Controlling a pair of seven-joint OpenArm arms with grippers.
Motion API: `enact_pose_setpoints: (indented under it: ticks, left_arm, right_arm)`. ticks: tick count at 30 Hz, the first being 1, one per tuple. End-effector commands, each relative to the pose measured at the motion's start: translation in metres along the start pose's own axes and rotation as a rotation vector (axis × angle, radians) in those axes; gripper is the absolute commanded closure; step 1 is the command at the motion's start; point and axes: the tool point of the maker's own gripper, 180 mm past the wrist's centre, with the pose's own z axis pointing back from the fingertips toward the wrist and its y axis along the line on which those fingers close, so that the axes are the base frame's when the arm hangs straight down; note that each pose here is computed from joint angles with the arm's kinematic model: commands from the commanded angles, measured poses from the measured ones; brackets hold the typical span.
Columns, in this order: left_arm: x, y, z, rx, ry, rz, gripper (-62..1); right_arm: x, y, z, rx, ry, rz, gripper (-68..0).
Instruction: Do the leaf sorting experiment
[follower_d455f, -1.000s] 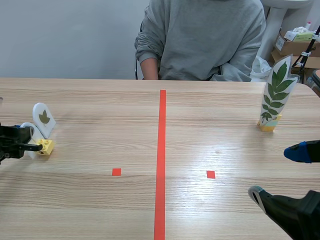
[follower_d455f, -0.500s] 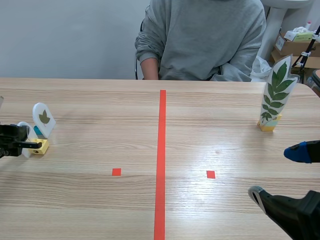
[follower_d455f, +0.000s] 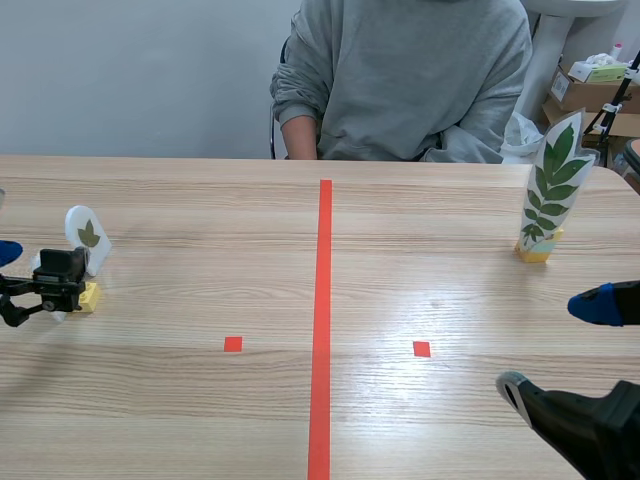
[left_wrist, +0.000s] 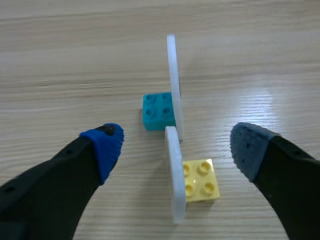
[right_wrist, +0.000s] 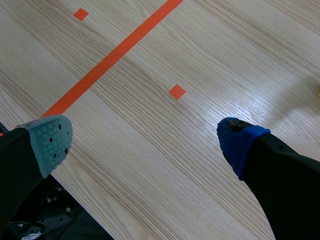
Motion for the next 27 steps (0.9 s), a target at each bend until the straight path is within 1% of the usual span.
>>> enact_pose_setpoints:
  ticks: [1, 4, 6, 9, 10, 13, 16, 20, 22, 24, 27]
  left_arm:
    - [0.010, 0.005, 0.003, 0.001, -0.036, -0.016, -53.4]
    - [0.002, -0.004, 0.013, -0.051, -0.049, -0.011, -53.8]
    - [-0.001, -0.007, 0.024, -0.075, -0.064, -0.017, -53.8]
    - [-0.003, -0.014, 0.048, -0.102, -0.072, -0.056, -53.8]
    - [-0.002, -0.019, 0.057, -0.123, -0.074, -0.073, -53.8]
    - [0.001, -0.040, 0.088, -0.194, -0.077, -0.128, -53.8]
    - [0.006, -0.066, 0.118, -0.286, -0.077, -0.154, -53.8]
    - [0.016, -0.099, 0.153, -0.412, -0.082, -0.165, -53.8]
    - [0.022, -0.114, 0.167, -0.475, -0.086, -0.155, -53.8]
    - [0.026, -0.126, 0.179, -0.524, -0.075, -0.148, -53.8]
    - [0.025, -0.137, 0.190, -0.570, -0.039, -0.167, -53.8]
  right_arm:
    - [0.005, -0.003, 0.001, 0.005, -0.014, 0.019, -59.1]
    - [0.005, -0.003, 0.001, 0.005, -0.016, 0.018, -59.1]
    - [0.005, -0.003, 0.001, 0.003, -0.015, 0.019, -59.1]
    - [0.005, -0.004, 0.001, 0.002, -0.013, 0.019, -59.1]
    - [0.005, -0.004, 0.001, 0.002, -0.013, 0.019, -59.1]
    - [0.005, -0.004, 0.001, 0.002, -0.015, 0.019, -59.1]
    - [0.005, -0.004, 0.001, 0.002, -0.015, 0.019, -59.2]
    - [0.005, -0.004, 0.001, 0.002, -0.015, 0.019, -60.2]
    - [0.005, -0.004, 0.001, 0.002, -0.015, 0.019, -62.8]
    - [0.005, -0.004, 0.001, 0.002, -0.015, 0.019, -63.9]
    - [0.006, -0.003, 0.001, 0.003, -0.017, 0.019, -63.8]
